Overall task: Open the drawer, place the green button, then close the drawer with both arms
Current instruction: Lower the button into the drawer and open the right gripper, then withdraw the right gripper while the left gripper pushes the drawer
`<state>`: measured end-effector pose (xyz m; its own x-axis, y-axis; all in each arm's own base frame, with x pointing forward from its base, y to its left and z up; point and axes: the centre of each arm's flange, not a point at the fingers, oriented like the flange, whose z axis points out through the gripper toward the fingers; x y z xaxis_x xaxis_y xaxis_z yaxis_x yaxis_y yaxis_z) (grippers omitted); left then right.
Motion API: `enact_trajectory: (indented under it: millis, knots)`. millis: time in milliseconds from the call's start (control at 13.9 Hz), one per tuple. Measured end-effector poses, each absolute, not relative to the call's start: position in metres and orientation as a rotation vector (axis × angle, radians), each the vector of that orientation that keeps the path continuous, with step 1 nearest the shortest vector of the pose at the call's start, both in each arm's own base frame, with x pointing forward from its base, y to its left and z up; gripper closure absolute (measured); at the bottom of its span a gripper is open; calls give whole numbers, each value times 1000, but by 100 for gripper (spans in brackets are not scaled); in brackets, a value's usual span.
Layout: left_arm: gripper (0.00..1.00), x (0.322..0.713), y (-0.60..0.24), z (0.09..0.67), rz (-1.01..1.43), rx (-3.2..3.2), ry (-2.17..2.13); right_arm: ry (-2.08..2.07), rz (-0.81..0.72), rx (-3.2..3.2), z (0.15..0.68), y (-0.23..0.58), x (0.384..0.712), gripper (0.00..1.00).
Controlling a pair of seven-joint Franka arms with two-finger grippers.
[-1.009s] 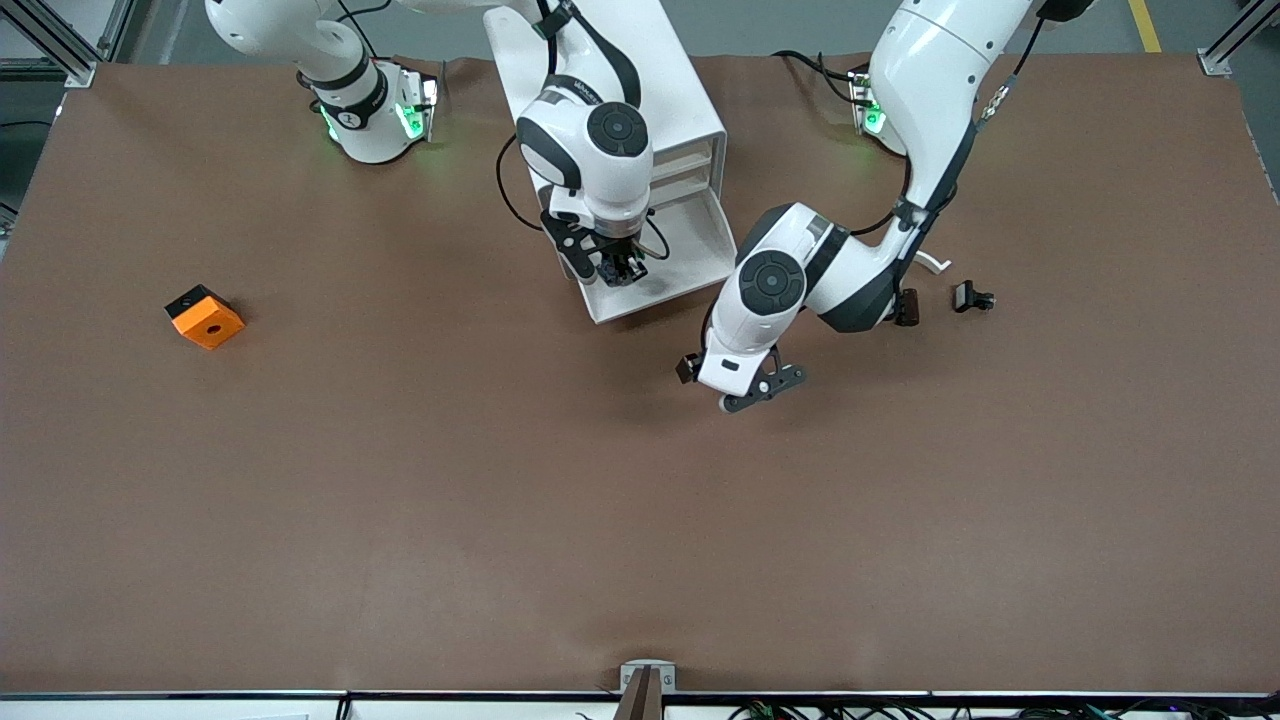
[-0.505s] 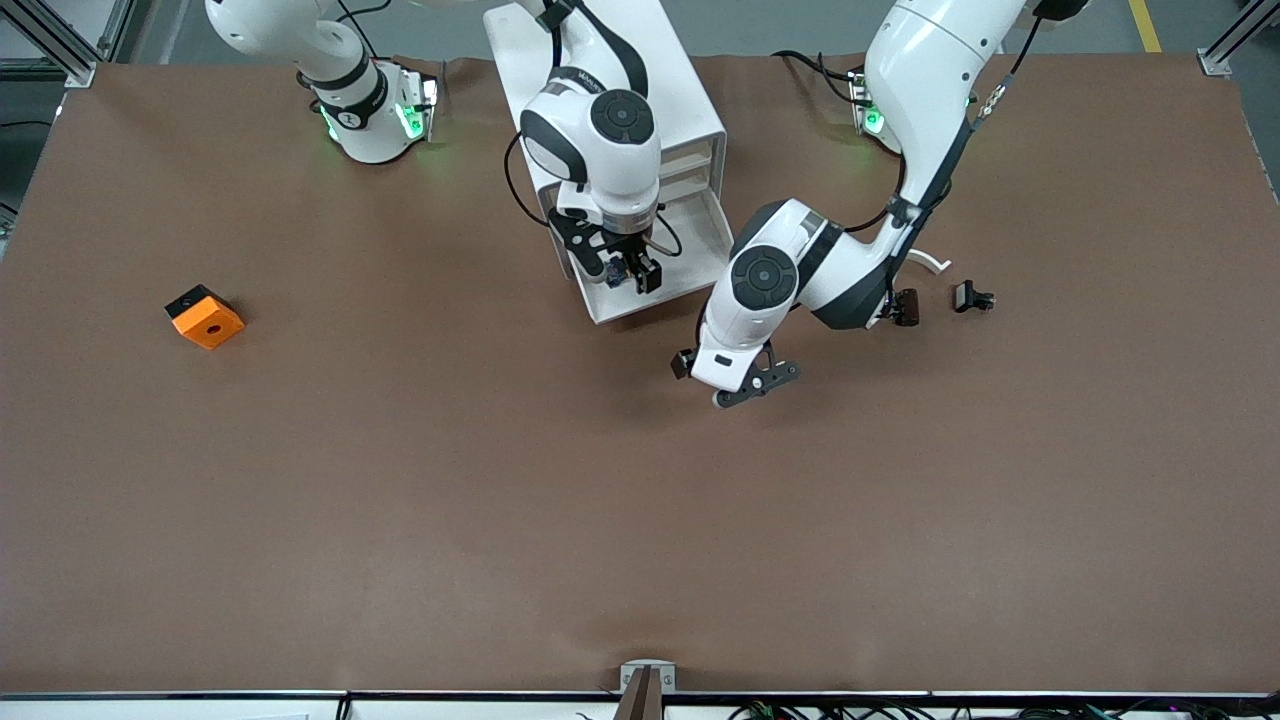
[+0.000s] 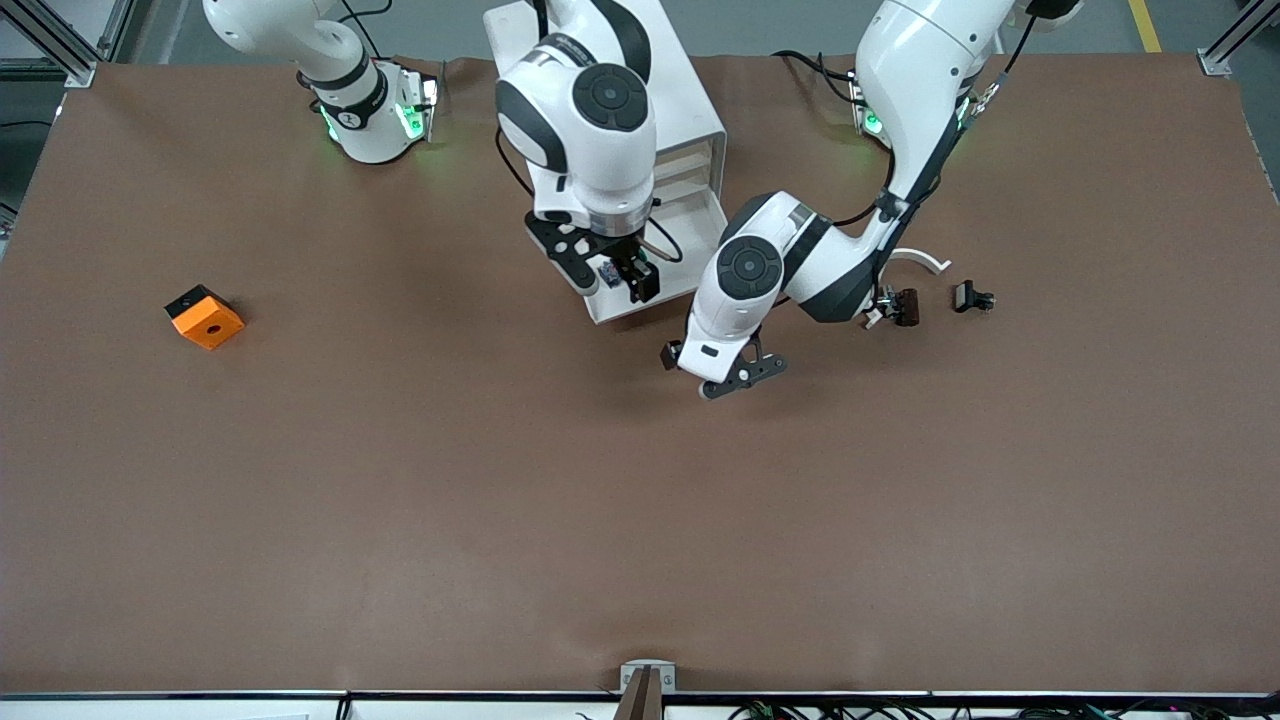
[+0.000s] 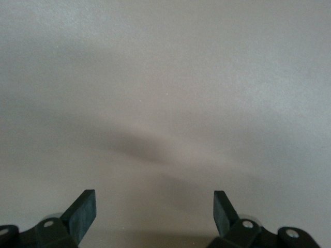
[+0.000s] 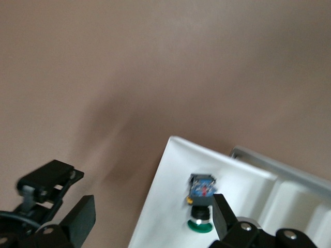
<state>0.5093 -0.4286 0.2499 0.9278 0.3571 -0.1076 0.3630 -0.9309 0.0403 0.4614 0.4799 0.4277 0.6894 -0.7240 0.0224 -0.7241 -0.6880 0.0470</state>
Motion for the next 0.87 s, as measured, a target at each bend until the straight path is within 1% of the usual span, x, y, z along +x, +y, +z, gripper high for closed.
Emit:
enact_trajectory:
  millis: [144,361,649,865]
  knots:
    - [0,506,-432,250,-156,3025,555,-1059,-35,2882,460,450,484,0]
    - [0,497,-442,251,-171,3025,524,-823,-81,2948,505,381,519,0]
    - [0,471,-463,246,-206,3038,453,-514,-171,3017,547,249,562,0]
    - [0,457,-476,245,-211,3048,408,-282,-249,3067,563,136,583,0]
